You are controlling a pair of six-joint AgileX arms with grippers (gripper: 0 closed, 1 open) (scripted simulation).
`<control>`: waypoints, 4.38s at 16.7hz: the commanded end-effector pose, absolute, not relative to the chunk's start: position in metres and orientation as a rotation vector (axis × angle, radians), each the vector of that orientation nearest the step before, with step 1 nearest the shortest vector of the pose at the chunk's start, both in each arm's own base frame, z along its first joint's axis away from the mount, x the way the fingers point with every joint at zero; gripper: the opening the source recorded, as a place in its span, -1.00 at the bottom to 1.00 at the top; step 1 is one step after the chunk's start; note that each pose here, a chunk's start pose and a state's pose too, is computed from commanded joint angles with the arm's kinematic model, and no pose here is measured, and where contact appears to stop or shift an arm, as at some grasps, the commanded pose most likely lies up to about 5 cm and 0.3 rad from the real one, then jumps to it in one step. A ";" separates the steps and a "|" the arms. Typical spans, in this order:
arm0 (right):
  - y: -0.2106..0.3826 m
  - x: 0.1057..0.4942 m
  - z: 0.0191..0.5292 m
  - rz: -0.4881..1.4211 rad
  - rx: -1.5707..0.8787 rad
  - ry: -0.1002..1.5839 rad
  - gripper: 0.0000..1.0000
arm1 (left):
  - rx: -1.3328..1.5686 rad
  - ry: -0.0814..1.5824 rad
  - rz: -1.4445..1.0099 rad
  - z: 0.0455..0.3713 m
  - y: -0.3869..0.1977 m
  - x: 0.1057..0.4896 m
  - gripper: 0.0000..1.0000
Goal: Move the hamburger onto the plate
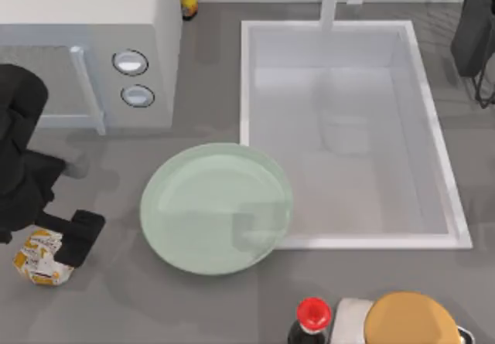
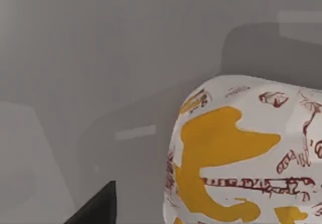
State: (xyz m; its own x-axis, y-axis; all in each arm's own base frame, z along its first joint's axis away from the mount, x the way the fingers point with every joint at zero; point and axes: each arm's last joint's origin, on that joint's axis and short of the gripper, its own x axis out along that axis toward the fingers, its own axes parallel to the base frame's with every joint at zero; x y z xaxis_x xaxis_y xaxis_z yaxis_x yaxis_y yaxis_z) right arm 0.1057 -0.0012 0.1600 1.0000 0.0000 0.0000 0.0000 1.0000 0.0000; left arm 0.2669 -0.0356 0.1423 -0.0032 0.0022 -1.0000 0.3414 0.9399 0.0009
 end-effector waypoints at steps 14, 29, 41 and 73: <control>-0.001 0.106 0.160 0.000 0.000 0.000 1.00 | 0.274 1.549 -0.271 0.091 -0.035 0.265 0.40; -0.001 0.106 0.160 0.000 0.000 0.000 1.00 | 0.274 1.549 -0.271 0.091 -0.035 0.265 -1.00; -0.001 0.106 0.160 0.000 0.000 0.000 1.00 | 0.265 1.554 -0.280 0.181 -0.036 0.269 -1.00; -0.001 0.106 0.160 0.000 0.000 0.000 1.00 | -0.720 1.393 1.028 0.194 -0.212 0.352 -1.00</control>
State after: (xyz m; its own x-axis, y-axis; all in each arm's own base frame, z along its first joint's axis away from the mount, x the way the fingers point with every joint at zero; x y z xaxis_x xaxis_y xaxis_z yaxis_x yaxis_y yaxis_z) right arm 0.1057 -0.0012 0.1600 1.0000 0.0000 0.0000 0.0000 1.0000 0.0000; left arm 0.3522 -0.2123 0.1938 -0.1085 0.1526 -0.9823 -0.8937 0.4177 0.1636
